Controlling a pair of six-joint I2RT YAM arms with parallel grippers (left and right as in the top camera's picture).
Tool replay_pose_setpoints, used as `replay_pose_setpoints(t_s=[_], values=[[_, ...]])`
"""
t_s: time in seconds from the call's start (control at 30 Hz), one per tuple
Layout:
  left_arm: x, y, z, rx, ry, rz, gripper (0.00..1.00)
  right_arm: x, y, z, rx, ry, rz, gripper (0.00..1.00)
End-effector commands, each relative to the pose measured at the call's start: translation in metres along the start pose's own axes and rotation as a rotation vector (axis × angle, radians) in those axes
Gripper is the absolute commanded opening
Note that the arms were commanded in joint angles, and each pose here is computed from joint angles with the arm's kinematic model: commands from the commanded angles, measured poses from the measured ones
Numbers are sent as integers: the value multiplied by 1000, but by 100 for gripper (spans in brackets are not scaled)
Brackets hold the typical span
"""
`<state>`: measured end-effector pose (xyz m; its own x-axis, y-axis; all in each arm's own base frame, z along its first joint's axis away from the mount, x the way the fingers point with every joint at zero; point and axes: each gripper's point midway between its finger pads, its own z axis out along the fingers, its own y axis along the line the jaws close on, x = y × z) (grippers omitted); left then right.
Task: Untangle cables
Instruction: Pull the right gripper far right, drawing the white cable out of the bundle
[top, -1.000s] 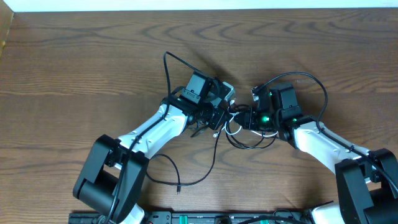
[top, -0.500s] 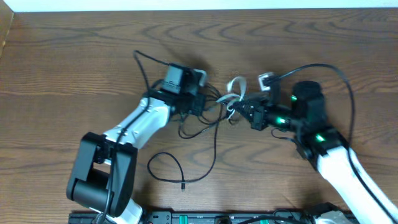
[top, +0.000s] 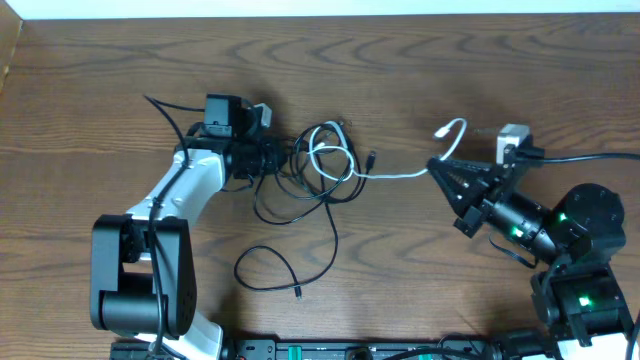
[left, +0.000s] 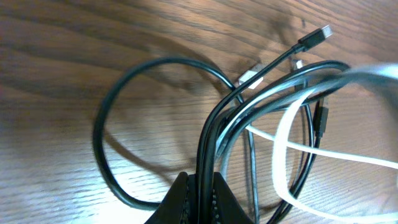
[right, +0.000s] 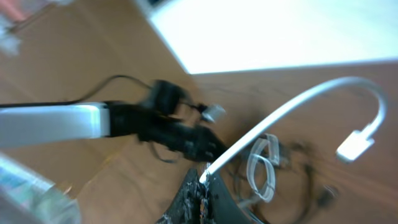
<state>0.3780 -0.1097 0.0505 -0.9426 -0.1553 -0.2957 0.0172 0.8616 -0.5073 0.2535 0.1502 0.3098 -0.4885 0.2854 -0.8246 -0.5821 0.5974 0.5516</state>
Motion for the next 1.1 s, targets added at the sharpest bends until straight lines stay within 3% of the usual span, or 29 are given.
replay_pose_setpoints(t_s=[0.0,0.23,0.53,0.63,0.8,0.97,1.0,1.07], values=[[-2,7,-3,9,1,-55,7,-1,-52,-15,260,-44,59,1],[-11,25,-19,61,-24,-140,8,25,-131,-62,675,-26,214,1],[-15,45,-29,55,-46,-197,7,46,-188,-138,1099,-72,367,1],[-15,44,-27,57,-43,-193,8,67,-201,-157,1206,-20,450,1],[-14,37,-24,63,-37,-173,8,92,-223,-152,1234,122,518,1],[-13,36,-24,63,-36,-172,7,123,-238,-118,1096,304,599,1],[-14,36,-24,63,-36,-170,8,131,-240,-114,1078,345,612,5],[-13,36,-24,64,-35,-151,8,144,-244,-108,1041,421,612,29]])
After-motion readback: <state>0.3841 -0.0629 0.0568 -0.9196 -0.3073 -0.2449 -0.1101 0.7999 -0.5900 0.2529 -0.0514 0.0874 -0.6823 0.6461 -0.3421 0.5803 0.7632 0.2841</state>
